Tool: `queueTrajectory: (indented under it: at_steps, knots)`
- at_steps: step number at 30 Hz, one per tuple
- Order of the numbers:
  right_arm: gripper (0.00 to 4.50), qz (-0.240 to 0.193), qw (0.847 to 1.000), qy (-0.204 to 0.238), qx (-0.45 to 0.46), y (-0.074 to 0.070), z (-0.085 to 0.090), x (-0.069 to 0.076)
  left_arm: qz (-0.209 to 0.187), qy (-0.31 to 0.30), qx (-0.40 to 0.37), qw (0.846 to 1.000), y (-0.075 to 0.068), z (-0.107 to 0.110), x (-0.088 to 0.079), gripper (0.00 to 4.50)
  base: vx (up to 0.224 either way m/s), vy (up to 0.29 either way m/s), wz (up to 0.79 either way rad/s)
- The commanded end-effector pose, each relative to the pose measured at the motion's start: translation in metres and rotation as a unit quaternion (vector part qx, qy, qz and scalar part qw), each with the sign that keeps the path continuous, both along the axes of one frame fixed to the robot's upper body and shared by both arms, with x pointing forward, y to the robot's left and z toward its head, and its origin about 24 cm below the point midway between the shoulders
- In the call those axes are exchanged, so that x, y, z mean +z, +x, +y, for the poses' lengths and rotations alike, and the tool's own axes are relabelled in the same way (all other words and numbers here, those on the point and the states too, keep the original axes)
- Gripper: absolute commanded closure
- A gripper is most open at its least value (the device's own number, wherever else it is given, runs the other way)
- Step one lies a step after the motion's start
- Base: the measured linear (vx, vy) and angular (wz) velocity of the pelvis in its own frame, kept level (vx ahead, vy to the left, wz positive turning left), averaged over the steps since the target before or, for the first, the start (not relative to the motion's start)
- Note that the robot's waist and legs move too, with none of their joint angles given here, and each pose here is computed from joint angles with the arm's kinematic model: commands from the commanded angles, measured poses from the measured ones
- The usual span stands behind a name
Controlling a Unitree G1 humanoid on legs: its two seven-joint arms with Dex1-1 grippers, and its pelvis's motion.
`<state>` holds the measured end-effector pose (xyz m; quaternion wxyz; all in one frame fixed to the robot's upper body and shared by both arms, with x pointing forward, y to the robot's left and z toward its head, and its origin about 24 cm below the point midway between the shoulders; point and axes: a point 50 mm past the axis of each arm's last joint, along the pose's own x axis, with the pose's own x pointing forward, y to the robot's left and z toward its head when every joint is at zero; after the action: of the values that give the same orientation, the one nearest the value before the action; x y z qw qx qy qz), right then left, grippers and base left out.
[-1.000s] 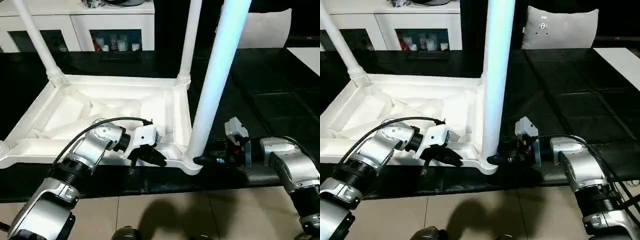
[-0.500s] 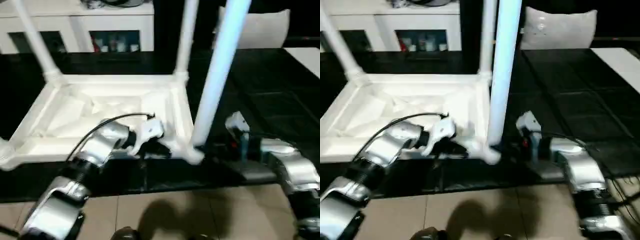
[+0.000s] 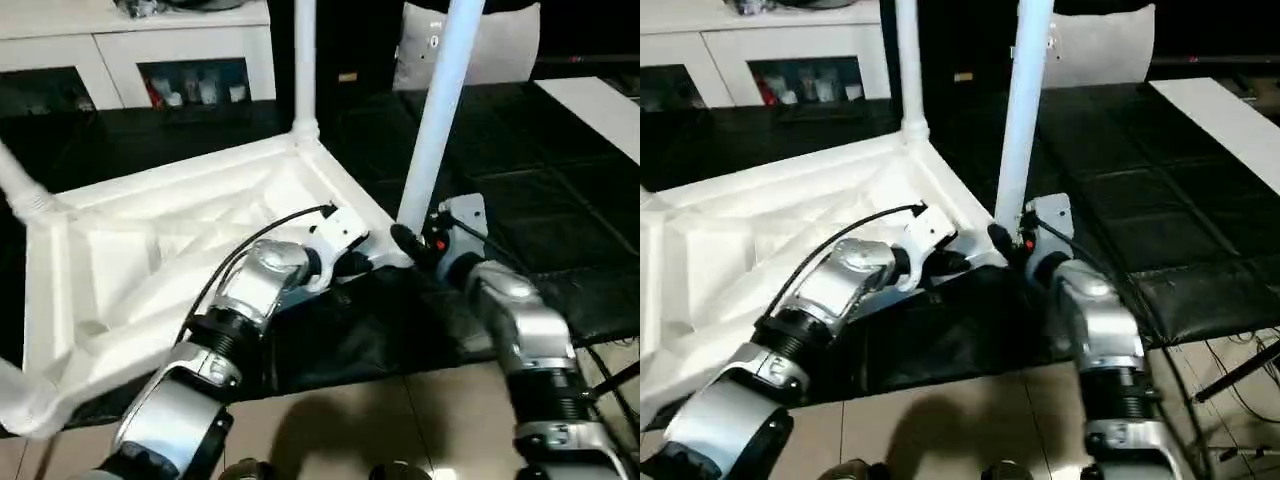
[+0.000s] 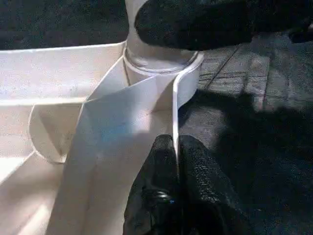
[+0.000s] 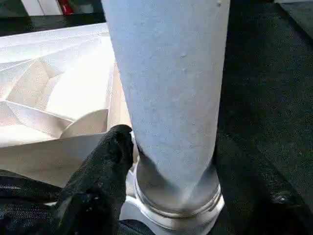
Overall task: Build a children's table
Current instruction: Rotate leg to tighten
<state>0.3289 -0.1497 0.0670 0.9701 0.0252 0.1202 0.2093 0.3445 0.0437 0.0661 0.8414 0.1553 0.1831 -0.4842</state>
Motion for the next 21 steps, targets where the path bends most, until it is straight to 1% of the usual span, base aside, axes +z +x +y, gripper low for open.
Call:
queueTrajectory:
  at_steps: [1,2,3,4,5,6,7,9,10,12,14,15,17,18,20,21]
  knots:
    - [1.47,-0.018,0.998,0.014,0.06,0.0,0.02,0.009,-0.043,-0.023,-0.029,0.998,0.002,-0.012,0.02,4.5,0.0,0.0,0.0]
    - [1.42,-0.016,0.998,0.007,0.066,-0.002,0.017,0.008,-0.049,-0.024,-0.035,0.998,0.003,-0.009,0.02,4.5,0.0,0.0,0.0]
    - [1.23,-0.013,0.997,-0.005,0.077,-0.004,0.012,0.005,-0.059,-0.025,-0.047,0.997,0.002,-0.005,0.021,4.5,0.0,0.0,0.0]
    - [1.23,-0.012,0.997,-0.011,0.081,-0.006,0.009,0.004,-0.061,-0.024,-0.051,0.997,0.002,-0.002,0.021,4.5,0.0,0.0,0.0]
    - [1.12,-0.016,0.996,-0.013,0.088,-0.007,0.006,0.004,-0.062,-0.023,-0.06,0.996,0.001,0.0,0.02,4.5,0.0,0.0,0.0]
    - [1.02,-0.021,0.994,-0.012,0.107,-0.01,-0.001,0.004,-0.06,-0.014,-0.08,0.995,-0.001,0.006,0.018,4.5,0.0,0.0,0.0]
    - [0.95,-0.021,0.994,-0.012,0.107,-0.01,-0.001,0.004,-0.06,-0.014,-0.08,0.995,-0.001,0.006,0.018,4.5,0.0,0.0,0.0]
    - [0.86,-0.03,0.99,-0.022,0.137,-0.014,-0.01,0.006,-0.055,-0.002,-0.103,0.993,-0.005,0.014,0.015,4.5,0.0,0.0,0.0]
    - [0.67,-0.032,0.988,-0.025,0.151,-0.016,-0.013,0.006,-0.052,0.002,-0.113,0.992,-0.006,0.016,0.014,4.5,0.0,0.0,0.0]
    - [0.58,-0.039,0.985,-0.04,0.166,-0.017,-0.019,0.008,-0.056,0.008,-0.137,0.989,-0.009,0.02,0.013,4.5,0.0,0.0,0.0]
    - [0.45,-0.041,0.977,-0.06,0.198,-0.02,-0.023,0.007,-0.059,0.014,-0.169,0.984,-0.013,0.023,0.013,4.5,0.0,0.0,0.0]
    - [0.45,-0.037,0.967,-0.076,0.242,-0.025,-0.028,0.007,-0.059,0.028,-0.216,0.974,-0.019,0.029,0.011,4.5,0.0,0.0,0.0]
    - [0.45,-0.034,0.961,-0.078,0.262,-0.027,-0.03,0.008,-0.055,0.037,-0.231,0.971,-0.02,0.031,0.01,4.5,0.0,0.0,0.0]
    - [0.45,-0.031,0.956,-0.079,0.281,-0.03,-0.031,0.008,-0.053,0.045,-0.245,0.967,-0.022,0.034,0.009,4.5,0.0,0.0,0.0]
    - [0.45,-0.024,0.944,-0.079,0.32,-0.033,-0.033,0.009,-0.048,0.058,-0.267,0.961,-0.024,0.039,0.008,4.5,0.0,0.0,0.0]
    - [0.45,-0.019,0.933,-0.073,0.351,-0.036,-0.035,0.01,-0.044,0.066,-0.281,0.956,-0.025,0.043,0.009,4.5,0.0,0.0,0.0]
